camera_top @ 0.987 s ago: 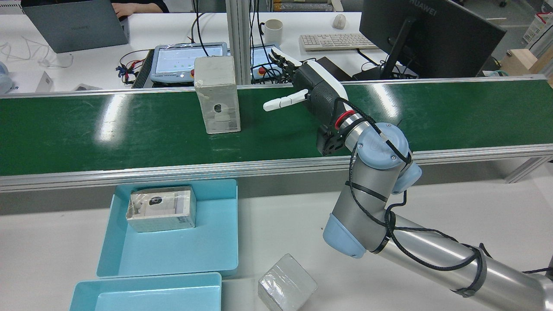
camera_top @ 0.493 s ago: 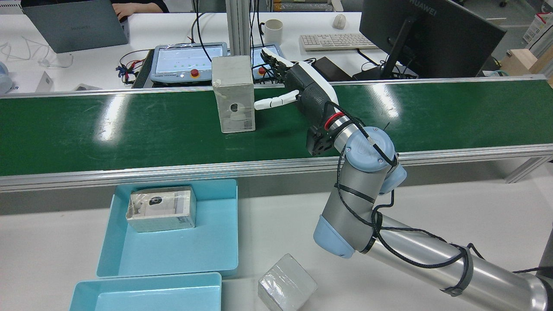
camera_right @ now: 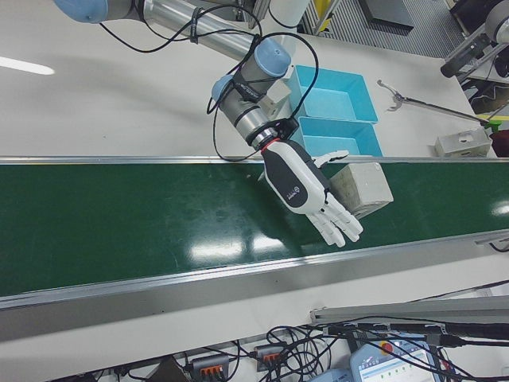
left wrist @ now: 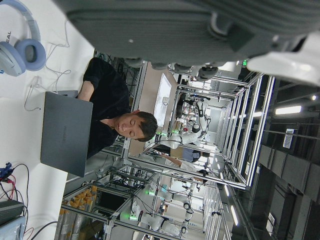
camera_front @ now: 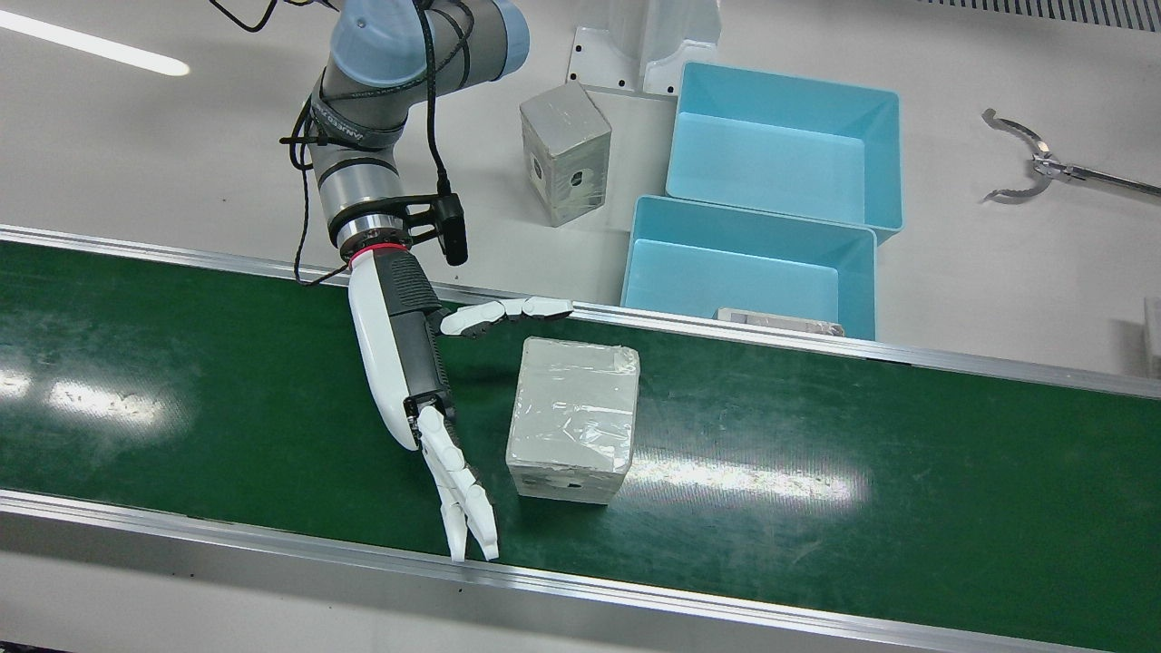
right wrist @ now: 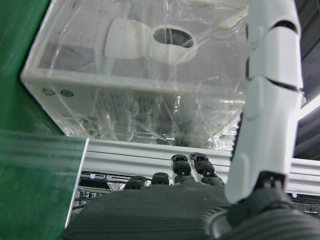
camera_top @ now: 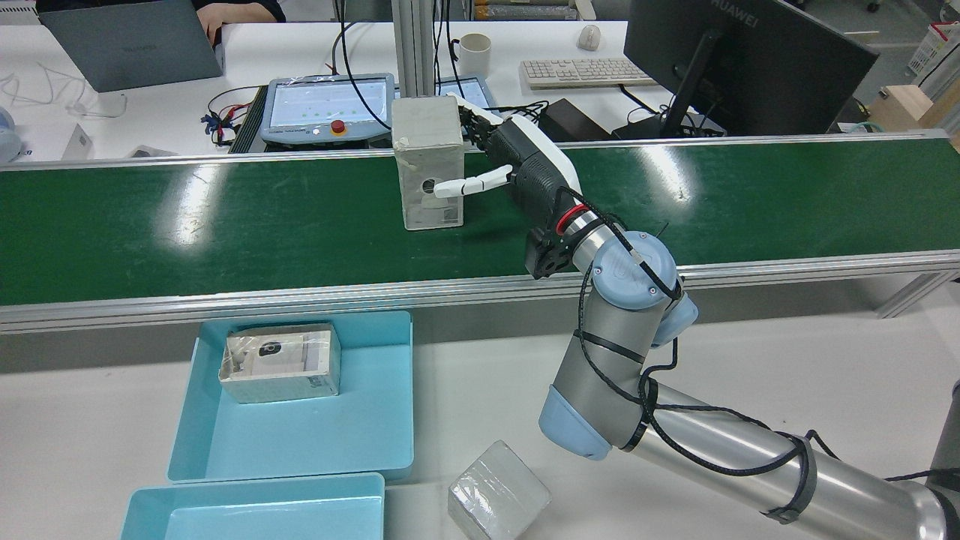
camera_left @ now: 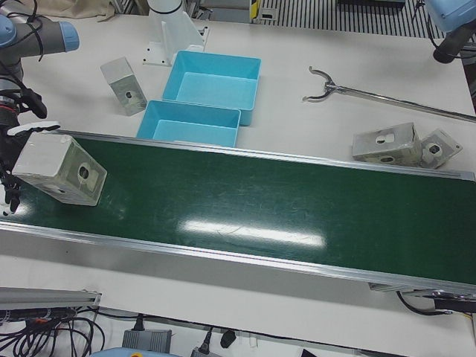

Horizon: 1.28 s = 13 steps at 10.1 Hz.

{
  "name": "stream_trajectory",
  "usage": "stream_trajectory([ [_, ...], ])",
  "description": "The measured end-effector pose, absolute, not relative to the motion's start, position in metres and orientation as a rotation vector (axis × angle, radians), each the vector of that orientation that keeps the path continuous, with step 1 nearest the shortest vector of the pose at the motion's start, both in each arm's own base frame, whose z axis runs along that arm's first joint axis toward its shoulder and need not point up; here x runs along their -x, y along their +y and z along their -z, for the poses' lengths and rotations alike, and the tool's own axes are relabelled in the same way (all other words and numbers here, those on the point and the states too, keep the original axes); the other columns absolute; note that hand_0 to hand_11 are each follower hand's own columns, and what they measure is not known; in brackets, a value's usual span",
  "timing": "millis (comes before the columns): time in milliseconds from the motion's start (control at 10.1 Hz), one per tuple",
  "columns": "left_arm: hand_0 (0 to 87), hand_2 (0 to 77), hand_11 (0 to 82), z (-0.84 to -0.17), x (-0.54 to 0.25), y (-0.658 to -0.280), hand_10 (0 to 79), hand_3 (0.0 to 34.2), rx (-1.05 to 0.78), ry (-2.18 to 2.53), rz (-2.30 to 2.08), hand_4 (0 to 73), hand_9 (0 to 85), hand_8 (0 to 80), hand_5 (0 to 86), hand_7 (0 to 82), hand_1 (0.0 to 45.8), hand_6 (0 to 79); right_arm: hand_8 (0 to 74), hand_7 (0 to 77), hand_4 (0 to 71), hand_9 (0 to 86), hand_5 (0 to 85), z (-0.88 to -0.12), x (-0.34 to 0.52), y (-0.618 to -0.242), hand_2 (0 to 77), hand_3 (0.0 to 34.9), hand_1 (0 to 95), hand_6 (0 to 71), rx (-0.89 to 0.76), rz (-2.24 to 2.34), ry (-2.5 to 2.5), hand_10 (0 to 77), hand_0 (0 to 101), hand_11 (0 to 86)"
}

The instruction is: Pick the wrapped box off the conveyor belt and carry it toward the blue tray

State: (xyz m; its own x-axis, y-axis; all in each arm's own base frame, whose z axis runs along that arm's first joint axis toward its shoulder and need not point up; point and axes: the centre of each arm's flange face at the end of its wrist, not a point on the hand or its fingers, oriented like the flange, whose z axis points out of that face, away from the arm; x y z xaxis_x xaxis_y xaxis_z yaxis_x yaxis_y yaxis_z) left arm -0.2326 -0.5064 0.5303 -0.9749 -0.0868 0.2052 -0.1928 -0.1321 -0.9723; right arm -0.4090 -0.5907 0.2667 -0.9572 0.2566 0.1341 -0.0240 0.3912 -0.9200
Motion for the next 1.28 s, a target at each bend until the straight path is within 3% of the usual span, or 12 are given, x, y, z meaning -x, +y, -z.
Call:
stream_trajectory([
  [395,0.0,0.5,0.0,-0.53,0.233,-0.506,0.0,0.0,-0.327,-2.021,-2.288,0.0,0.0,0.0,1.1,0.0,0.0,0.0,0.5,0.0,13.1,1.6,4.9,-0.267,0.408,-0.591,16.9,0.0,12.0,2.7,0.204,-1.605,-2.41,1.1,46,3.8],
  [493,0.0,1.1,0.0,-0.53,0.233,-0.506,0.0,0.0,-0.327,-2.021,-2.288,0.0,0.0,0.0,1.1,0.0,0.0,0.0,1.6,3.3,15.3,1.6,12.0,-0.267,0.407,-0.591,18.5,0.0,9.8,4.4,0.201,-1.61,-2.415,1.1,46,3.8],
  [592,0.0,1.1,0.0,-0.53,0.233,-0.506,0.0,0.0,-0.327,-2.021,-2.288,0.0,0.0,0.0,1.1,0.0,0.0,0.0,3.3,13.6,15.3,1.6,12.0,-0.266,0.406,-0.59,18.5,0.0,9.8,8.7,0.2,-1.612,-2.419,3.8,46,7.1],
  [789,0.0,0.5,0.0,-0.53,0.233,-0.506,0.0,0.0,-0.327,-2.021,-2.288,0.0,0.0,0.0,1.1,0.0,0.0,0.0,21.3,28.4,15.3,16.9,37.6,-0.262,0.402,-0.589,20.2,0.0,4.9,22.4,0.201,-1.609,-2.433,22.4,42,22.4],
  [888,0.0,0.5,0.0,-0.53,0.233,-0.506,0.0,0.0,-0.327,-2.021,-2.288,0.0,0.0,0.0,1.1,0.5,0.0,0.0,21.3,28.4,15.3,16.9,37.6,-0.258,0.398,-0.588,20.2,0.0,4.9,22.4,0.203,-1.604,-2.445,22.4,42,22.4],
  [987,0.0,0.5,0.0,-0.53,0.233,-0.506,0.0,0.0,-0.327,-2.021,-2.288,0.0,0.0,0.0,1.1,0.5,0.0,0.0,45.8,41.5,15.3,41.5,57.8,-0.252,0.395,-0.586,27.8,0.0,0.5,36.5,0.206,-1.596,-2.46,37.6,43,37.6],
  [1086,0.0,0.5,0.0,-0.53,0.233,-0.506,0.0,0.0,-0.327,-2.021,-2.288,0.0,0.0,0.0,1.1,0.0,0.0,0.0,45.8,41.5,15.3,41.5,57.8,-0.244,0.392,-0.583,27.8,0.0,0.5,36.5,0.214,-1.583,-2.479,37.6,43,37.6],
  [1184,0.0,0.5,0.0,-0.53,0.233,-0.506,0.0,0.0,-0.327,-2.021,-2.288,0.0,0.0,0.0,1.1,0.0,0.0,0.0,50.7,44.2,14.2,46.4,63.8,-0.234,0.392,-0.575,31.6,0.0,0.0,38.7,0.232,-1.565,-2.498,47.5,42,50.2],
  [1283,0.0,0.5,0.0,-0.53,0.233,-0.506,0.0,0.0,-0.327,-2.021,-2.288,0.0,0.0,0.0,1.1,0.0,0.0,0.0,50.7,44.2,14.2,46.4,63.8,-0.22,0.397,-0.563,31.6,0.0,0.0,38.7,0.263,-1.536,-2.522,47.5,42,50.2],
])
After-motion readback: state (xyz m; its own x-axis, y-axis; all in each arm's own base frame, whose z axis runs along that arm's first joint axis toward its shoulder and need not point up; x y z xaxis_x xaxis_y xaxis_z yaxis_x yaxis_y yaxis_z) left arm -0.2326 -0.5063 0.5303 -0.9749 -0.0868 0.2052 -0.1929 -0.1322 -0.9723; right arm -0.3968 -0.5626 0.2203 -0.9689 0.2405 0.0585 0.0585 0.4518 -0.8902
